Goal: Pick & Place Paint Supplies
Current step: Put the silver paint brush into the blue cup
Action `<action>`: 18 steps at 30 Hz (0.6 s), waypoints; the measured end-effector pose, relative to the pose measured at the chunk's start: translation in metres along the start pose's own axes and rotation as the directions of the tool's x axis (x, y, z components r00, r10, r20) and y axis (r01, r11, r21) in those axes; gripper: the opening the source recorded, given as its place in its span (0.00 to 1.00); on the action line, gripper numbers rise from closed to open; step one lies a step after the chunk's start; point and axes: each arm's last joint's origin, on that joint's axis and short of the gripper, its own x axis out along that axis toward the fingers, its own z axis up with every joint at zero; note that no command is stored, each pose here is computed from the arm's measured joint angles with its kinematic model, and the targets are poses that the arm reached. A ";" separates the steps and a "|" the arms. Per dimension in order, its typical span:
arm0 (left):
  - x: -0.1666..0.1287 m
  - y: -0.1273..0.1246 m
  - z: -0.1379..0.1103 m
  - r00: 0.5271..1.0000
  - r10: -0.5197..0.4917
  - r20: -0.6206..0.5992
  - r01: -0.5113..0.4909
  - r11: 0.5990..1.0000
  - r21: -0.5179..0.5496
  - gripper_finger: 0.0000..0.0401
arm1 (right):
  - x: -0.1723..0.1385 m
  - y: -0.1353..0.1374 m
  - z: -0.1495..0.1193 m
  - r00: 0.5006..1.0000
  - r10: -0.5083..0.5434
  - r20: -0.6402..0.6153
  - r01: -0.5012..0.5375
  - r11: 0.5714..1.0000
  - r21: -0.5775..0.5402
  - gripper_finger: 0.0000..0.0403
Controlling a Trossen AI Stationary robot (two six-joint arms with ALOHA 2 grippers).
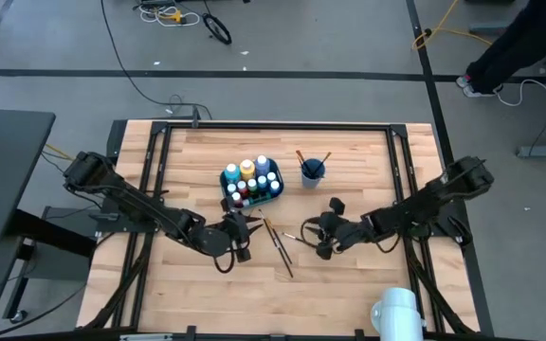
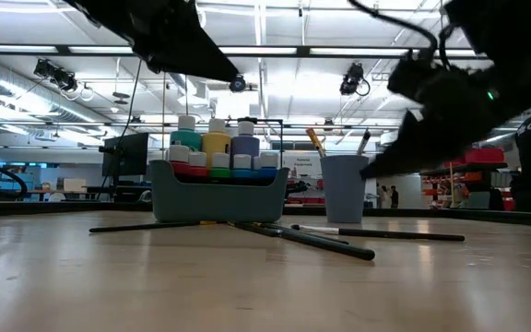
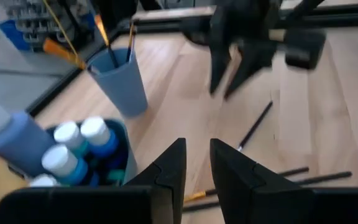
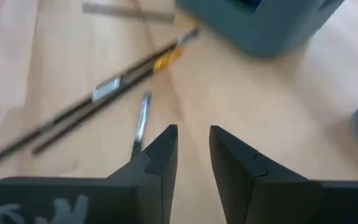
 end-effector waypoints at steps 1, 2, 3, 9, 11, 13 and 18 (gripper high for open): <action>0.000 0.000 0.001 1.000 -0.001 0.006 0.001 1.000 -0.001 0.20 | 0.003 0.002 -0.006 1.000 0.004 -0.016 -0.004 1.000 0.005 0.24; 0.000 0.000 0.001 1.000 0.002 0.008 -0.002 1.000 0.003 0.20 | 0.007 0.004 -0.010 1.000 0.010 -0.016 -0.010 1.000 0.011 0.24; 0.000 0.000 0.001 1.000 0.002 0.006 -0.002 1.000 0.006 0.20 | 0.011 0.007 -0.013 1.000 0.023 -0.004 -0.023 1.000 0.019 0.24; 0.000 0.000 0.001 1.000 -0.001 0.006 0.001 1.000 0.006 0.20 | 0.029 0.021 -0.031 0.996 0.071 0.046 -0.072 0.997 0.022 0.24; 0.000 0.000 0.001 1.000 0.002 0.006 -0.002 1.000 0.009 0.20 | 0.031 0.026 -0.024 0.995 0.087 0.051 -0.088 0.996 0.013 0.24; 0.000 0.000 0.001 1.000 0.002 0.007 -0.002 1.000 0.021 0.20 | 0.033 0.030 -0.019 0.996 0.084 0.034 -0.084 0.996 0.002 0.24; 0.000 0.000 0.001 1.000 0.002 0.007 -0.002 1.000 0.025 0.20 | 0.044 0.028 -0.014 0.995 0.016 -0.099 -0.012 0.999 0.034 0.24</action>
